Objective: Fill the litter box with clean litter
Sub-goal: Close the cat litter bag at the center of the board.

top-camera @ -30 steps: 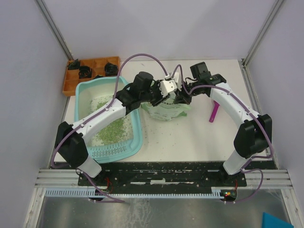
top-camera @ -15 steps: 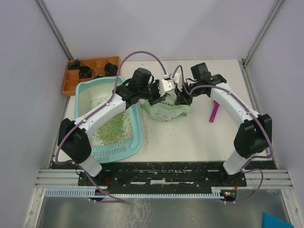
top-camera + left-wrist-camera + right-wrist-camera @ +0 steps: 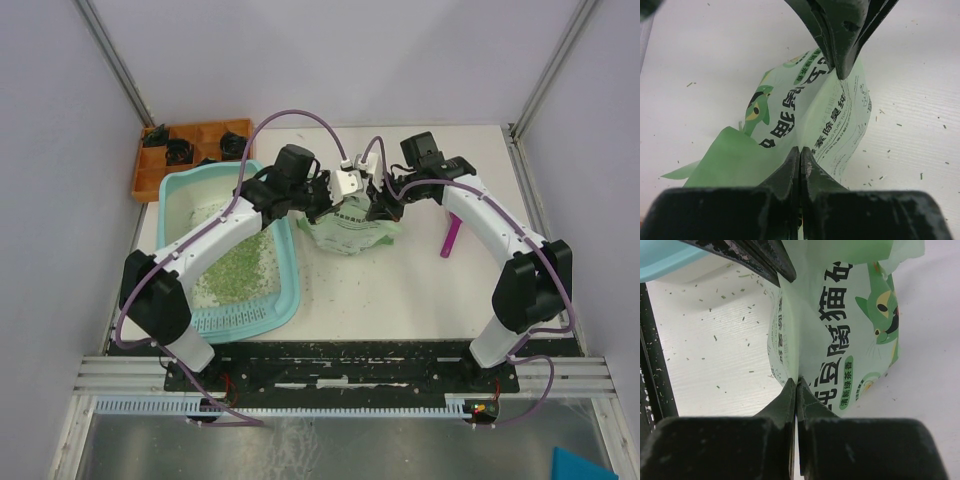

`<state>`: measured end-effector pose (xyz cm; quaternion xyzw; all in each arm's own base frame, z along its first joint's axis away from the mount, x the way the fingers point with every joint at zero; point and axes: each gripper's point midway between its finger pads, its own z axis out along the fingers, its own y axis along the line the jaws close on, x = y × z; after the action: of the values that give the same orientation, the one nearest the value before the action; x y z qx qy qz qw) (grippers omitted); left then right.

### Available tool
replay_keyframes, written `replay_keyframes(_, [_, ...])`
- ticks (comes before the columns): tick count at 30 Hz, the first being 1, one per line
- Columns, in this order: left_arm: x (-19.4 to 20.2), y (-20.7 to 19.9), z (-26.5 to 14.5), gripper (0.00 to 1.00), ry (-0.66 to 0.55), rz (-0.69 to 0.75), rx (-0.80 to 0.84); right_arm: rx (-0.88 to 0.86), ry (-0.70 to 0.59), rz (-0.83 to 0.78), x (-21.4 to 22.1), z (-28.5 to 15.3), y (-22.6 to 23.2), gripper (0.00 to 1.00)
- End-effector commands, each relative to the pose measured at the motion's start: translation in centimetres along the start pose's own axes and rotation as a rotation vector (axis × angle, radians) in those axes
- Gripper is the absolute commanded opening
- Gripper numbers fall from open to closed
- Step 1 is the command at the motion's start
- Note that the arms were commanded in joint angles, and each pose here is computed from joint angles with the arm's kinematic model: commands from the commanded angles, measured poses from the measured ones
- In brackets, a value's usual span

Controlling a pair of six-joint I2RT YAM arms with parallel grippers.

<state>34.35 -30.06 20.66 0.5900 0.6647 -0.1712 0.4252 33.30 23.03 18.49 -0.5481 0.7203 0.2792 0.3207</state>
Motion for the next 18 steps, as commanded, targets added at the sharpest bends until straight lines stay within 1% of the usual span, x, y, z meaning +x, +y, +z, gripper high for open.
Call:
replay_keyframes(1, [4.2, 2.5, -2.4, 0.03, 0.181, -0.062, -0.116, 0.015, -0.088, -0.077, -2.6, -1.9, 0.3, 0.02])
replay_keyframes(2, [4.0, 2.6, -2.5, 0.03, 0.175, -0.064, -0.114, 0.008, -0.092, -0.082, -2.6, -1.9, 0.5, 0.02])
replay_keyframes(3, [3.7, 2.5, -2.4, 0.03, 0.163, -0.07, -0.108, 0.0, -0.11, -0.09, -2.9, -2.0, 0.8, 0.05])
replay_keyframes(5, [3.1, 2.5, -2.3, 0.03, 0.143, -0.08, -0.097, -0.023, -0.156, -0.1, -3.8, -2.0, 1.2, 0.13])
replay_keyframes(8, [2.7, 2.4, -2.2, 0.03, 0.135, -0.091, -0.085, -0.062, -0.191, -0.101, -5.0, -1.6, 1.8, 0.3])
replay_keyframes(11, [2.3, 2.4, -2.0, 0.03, 0.122, -0.096, -0.075, -0.095, -0.203, -0.115, -5.9, -1.1, 2.1, 0.34])
replay_keyframes(18, [1.3, 2.7, -1.7, 0.03, 0.094, -0.109, -0.07, -0.134, -0.21, -0.156, -7.5, 0.3, 3.0, 0.37])
